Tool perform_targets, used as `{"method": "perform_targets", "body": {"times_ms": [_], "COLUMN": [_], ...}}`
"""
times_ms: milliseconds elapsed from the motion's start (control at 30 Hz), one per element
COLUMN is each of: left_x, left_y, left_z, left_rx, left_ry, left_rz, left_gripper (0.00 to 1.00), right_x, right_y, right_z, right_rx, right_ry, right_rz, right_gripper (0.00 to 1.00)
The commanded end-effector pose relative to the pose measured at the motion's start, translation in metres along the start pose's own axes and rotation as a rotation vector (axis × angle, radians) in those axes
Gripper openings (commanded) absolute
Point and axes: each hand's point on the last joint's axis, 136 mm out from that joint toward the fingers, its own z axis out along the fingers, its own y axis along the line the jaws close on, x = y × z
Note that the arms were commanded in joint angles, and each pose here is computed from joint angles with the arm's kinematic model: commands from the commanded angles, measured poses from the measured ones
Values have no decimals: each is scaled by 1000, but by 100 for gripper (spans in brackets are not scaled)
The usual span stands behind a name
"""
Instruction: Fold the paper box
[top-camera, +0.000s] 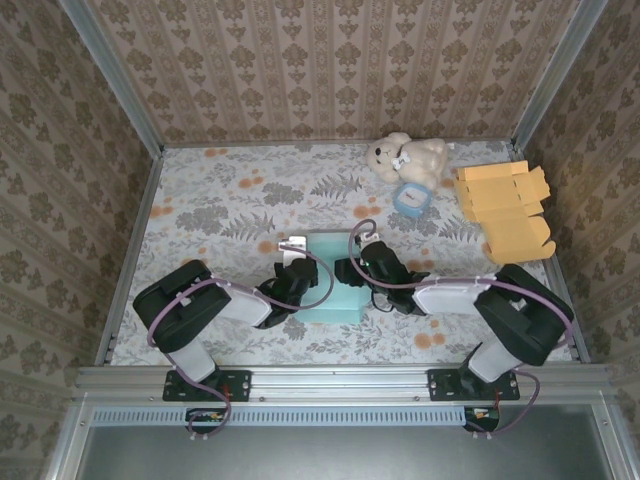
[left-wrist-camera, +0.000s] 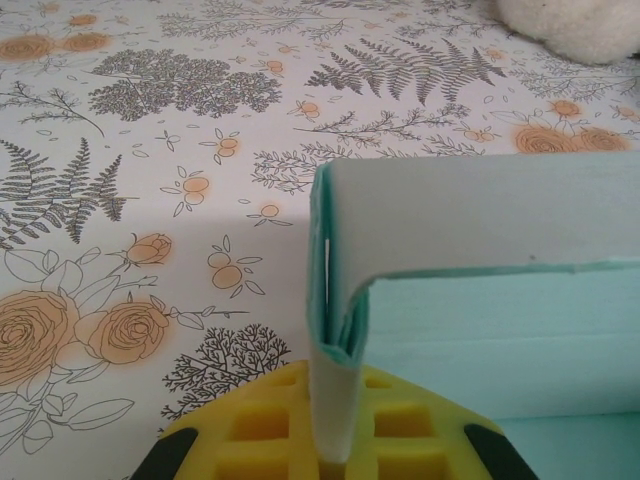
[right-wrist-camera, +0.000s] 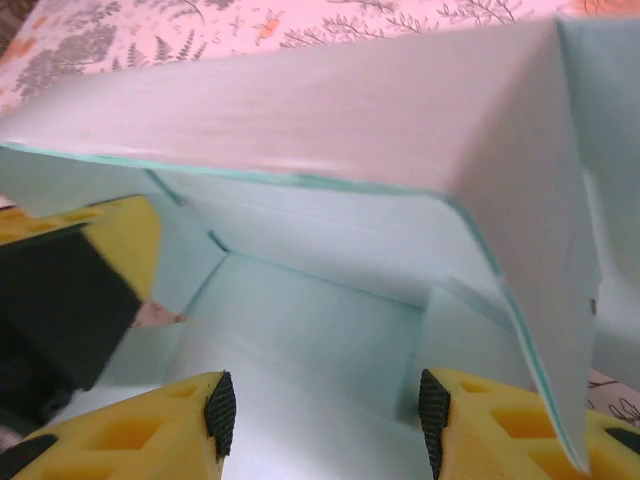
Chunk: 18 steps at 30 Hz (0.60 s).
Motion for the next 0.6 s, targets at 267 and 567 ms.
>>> {"method": "perform_targets", "body": {"times_ms": [267, 567], "left_x": [-5, -11], "left_y": [8, 28], "left_z": [-3, -7], "left_rx": [12, 38], "left_ry": [-11, -3], "left_rz": [-54, -96], "left_gripper": [0, 0], "right_x": [-9, -34], "right_y": [-5, -36], "right_z": [-55, -115], "right_rx": [52, 210], "right_ry": [20, -105], "right_rz": [-134, -232], "right_gripper": [55, 56]}}
